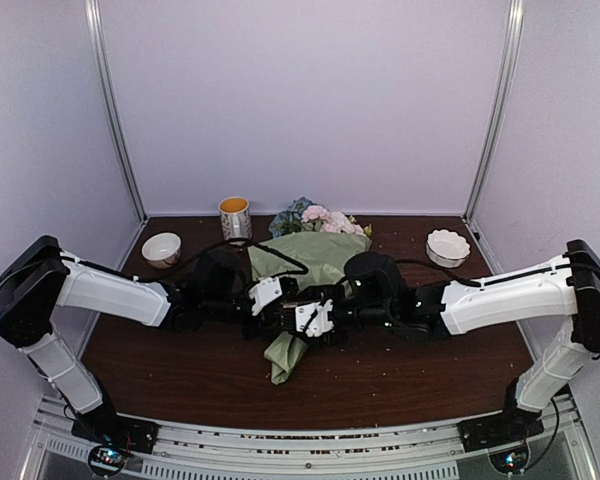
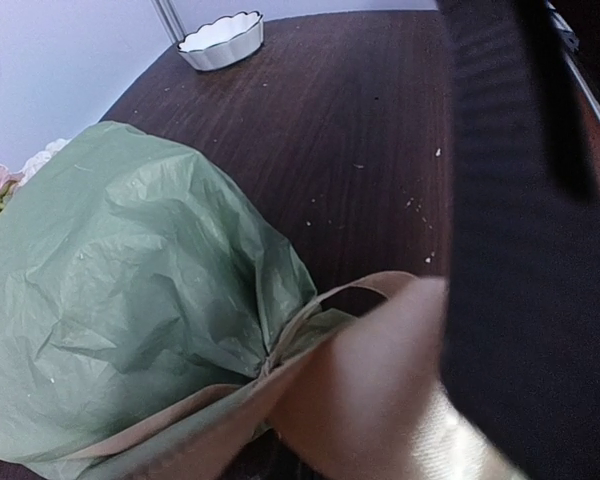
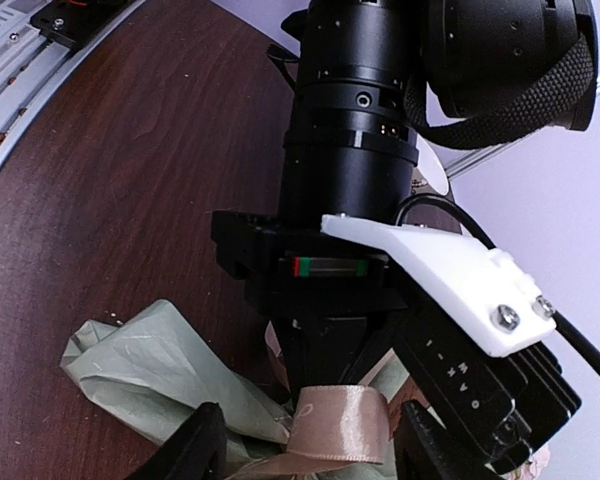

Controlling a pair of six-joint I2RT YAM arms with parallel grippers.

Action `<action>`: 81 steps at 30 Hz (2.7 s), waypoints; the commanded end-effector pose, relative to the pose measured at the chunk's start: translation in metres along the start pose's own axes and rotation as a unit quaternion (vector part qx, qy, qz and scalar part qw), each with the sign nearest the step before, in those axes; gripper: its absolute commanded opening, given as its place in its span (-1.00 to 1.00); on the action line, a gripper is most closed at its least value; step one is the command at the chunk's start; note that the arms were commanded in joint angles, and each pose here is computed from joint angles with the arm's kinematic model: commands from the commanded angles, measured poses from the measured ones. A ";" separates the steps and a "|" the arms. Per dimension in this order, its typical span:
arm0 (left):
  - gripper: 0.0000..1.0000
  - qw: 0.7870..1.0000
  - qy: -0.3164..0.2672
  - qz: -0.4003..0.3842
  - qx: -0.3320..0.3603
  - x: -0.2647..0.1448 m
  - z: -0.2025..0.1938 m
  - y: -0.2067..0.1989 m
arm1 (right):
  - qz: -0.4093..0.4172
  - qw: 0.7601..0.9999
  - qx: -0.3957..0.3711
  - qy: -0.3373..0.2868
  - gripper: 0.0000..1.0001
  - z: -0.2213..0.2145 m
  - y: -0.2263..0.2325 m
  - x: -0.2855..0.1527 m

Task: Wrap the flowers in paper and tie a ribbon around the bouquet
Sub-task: Cross the half-tied ribbon over the folded bouquet.

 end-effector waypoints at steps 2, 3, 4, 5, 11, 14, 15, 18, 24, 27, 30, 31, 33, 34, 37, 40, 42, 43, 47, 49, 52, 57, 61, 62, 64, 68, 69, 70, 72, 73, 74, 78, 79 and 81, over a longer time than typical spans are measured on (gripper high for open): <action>-1.00 1.000 -0.019 0.000 0.009 0.001 0.011 0.003 | -0.010 0.999 -0.044 0.018 0.08 0.003 -0.006 0.007; -1.00 1.000 -0.018 -0.001 0.009 0.001 0.010 0.002 | -0.012 0.999 -0.045 0.023 0.05 0.002 -0.006 0.008; -1.00 1.000 -0.018 -0.001 0.009 0.001 0.010 0.002 | -0.016 0.998 -0.045 0.027 0.02 0.001 -0.007 0.009; -1.00 1.000 -0.018 -0.001 0.009 0.001 0.010 0.002 | -0.020 0.998 -0.045 0.033 -0.02 0.000 -0.007 0.009; -1.00 1.000 -0.020 -0.003 0.010 0.001 0.010 0.002 | -0.038 0.996 -0.050 0.060 -0.18 -0.007 -0.008 0.012; -1.00 1.000 -0.021 -0.003 0.010 0.001 0.010 0.002 | -0.036 0.996 -0.050 0.061 -0.36 -0.007 -0.008 0.013; -1.00 1.000 -0.021 -0.003 0.009 0.001 0.010 0.002 | -0.035 0.996 -0.049 0.061 -0.47 -0.007 -0.008 0.012; -1.00 1.000 -0.020 -0.004 0.009 0.001 0.010 0.002 | -0.032 0.997 -0.046 0.059 -0.87 -0.005 -0.008 0.010; -1.00 1.000 -0.019 -0.001 0.002 0.000 0.009 0.001 | -0.040 0.996 -0.032 0.070 -1.00 -0.007 -0.009 0.009; -0.91 1.000 -0.014 0.010 -0.013 -0.002 0.009 0.003 | -0.047 0.997 -0.010 0.064 -1.00 -0.006 -0.011 0.006; -0.41 0.999 -0.003 0.015 -0.041 -0.003 0.009 0.004 | -0.050 0.997 0.013 0.049 -1.00 -0.004 -0.013 0.002; -0.31 0.999 -0.001 0.013 -0.048 -0.005 0.009 0.003 | -0.050 0.997 0.023 0.048 -1.00 -0.005 -0.012 0.002; -0.18 0.998 -0.008 0.011 -0.060 -0.013 0.010 0.000 | -0.049 0.997 0.030 0.051 -1.00 -0.008 -0.010 0.003; -0.15 0.998 -0.012 0.009 -0.063 -0.017 0.010 -0.002 | -0.049 0.997 0.032 0.052 -1.00 -0.009 -0.010 0.003; -0.10 0.997 -0.018 0.006 -0.068 -0.032 0.010 -0.008 | -0.046 0.997 0.039 0.051 -1.00 -0.012 -0.006 0.001; -0.10 0.997 0.000 -0.011 -0.079 -0.043 0.005 -0.016 | -0.045 0.997 0.047 0.047 -1.00 -0.013 -0.007 0.001; -0.13 0.995 0.018 -0.018 -0.095 -0.046 -0.001 -0.020 | -0.045 0.996 0.055 0.047 -1.00 -0.015 -0.009 0.002; -0.15 0.994 0.025 -0.022 -0.105 -0.047 -0.002 -0.021 | -0.046 0.996 0.059 0.046 -1.00 -0.016 -0.010 0.002; -0.39 0.980 0.007 -0.078 -0.186 -0.050 0.002 -0.024 | -0.038 0.996 0.072 0.032 -1.00 -0.013 -0.012 0.002; -0.42 0.963 -0.043 -0.098 -0.249 -0.059 0.004 -0.016 | -0.033 0.996 0.078 0.027 -1.00 -0.012 -0.012 0.002; -0.42 0.938 -0.080 -0.079 -0.328 -0.071 -0.005 0.003 | -0.027 0.995 0.088 0.022 -1.00 -0.010 -0.014 0.002; -0.42 0.899 -0.018 -0.056 -0.434 -0.067 -0.038 0.017 | -0.015 0.994 0.103 0.018 -1.00 -0.009 -0.015 0.005; -0.42 0.860 -0.007 -0.107 -0.500 -0.047 -0.055 0.018 | -0.010 0.994 0.111 0.017 -1.00 -0.008 -0.016 0.007; -0.42 0.849 -0.022 -0.131 -0.512 -0.043 -0.054 0.018 | -0.010 0.994 0.112 0.015 -1.00 -0.008 -0.016 0.007; -0.48 0.833 -0.029 -0.170 -0.526 -0.033 -0.052 0.019 | -0.010 0.993 0.114 0.016 -1.00 -0.008 -0.016 0.007; -0.55 0.873 0.139 -0.105 -0.455 -0.022 -0.053 0.015 | -0.009 0.993 0.115 0.020 -1.00 -0.008 -0.017 0.006; -0.53 0.886 0.184 -0.087 -0.417 -0.024 -0.049 0.014 | -0.010 0.993 0.116 0.020 -1.00 -0.008 -0.017 0.006; -0.51 0.895 0.212 -0.075 -0.386 -0.028 -0.044 0.014 | -0.010 0.993 0.117 0.021 -1.00 -0.008 -0.017 0.006; -0.46 0.915 0.184 -0.089 -0.348 -0.039 -0.025 0.014 | -0.009 0.993 0.116 0.021 -1.00 -0.009 -0.017 0.006; -0.44 0.927 0.137 -0.112 -0.330 -0.046 -0.012 0.012 | -0.011 0.993 0.116 0.021 -1.00 -0.010 -0.017 0.006; -0.41 0.937 0.082 -0.133 -0.312 -0.055 0.000 0.009 | -0.011 0.993 0.117 0.022 -1.00 -0.010 -0.017 0.007; -0.23 0.945 -0.099 -0.165 -0.264 -0.090 0.034 0.010 | -0.011 0.992 0.121 0.019 -1.00 -0.009 -0.018 0.006; -0.19 0.947 -0.105 -0.148 -0.265 -0.093 0.034 0.015 | -0.011 0.992 0.122 0.019 -1.00 -0.009 -0.018 0.006; -0.15 0.944 -0.108 -0.135 -0.281 -0.095 0.032 0.026 | -0.008 0.992 0.122 0.019 -1.00 -0.010 -0.017 0.006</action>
Point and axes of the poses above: each gripper's point midway between its finger pads, its own x axis out along the fingers, its own y axis along the line the jaws close on, z = x × y, the point moved 9 cm from there along -x, back along the fingers, and after that the axes turned 3 degrees about x, right-handed, at the moved point
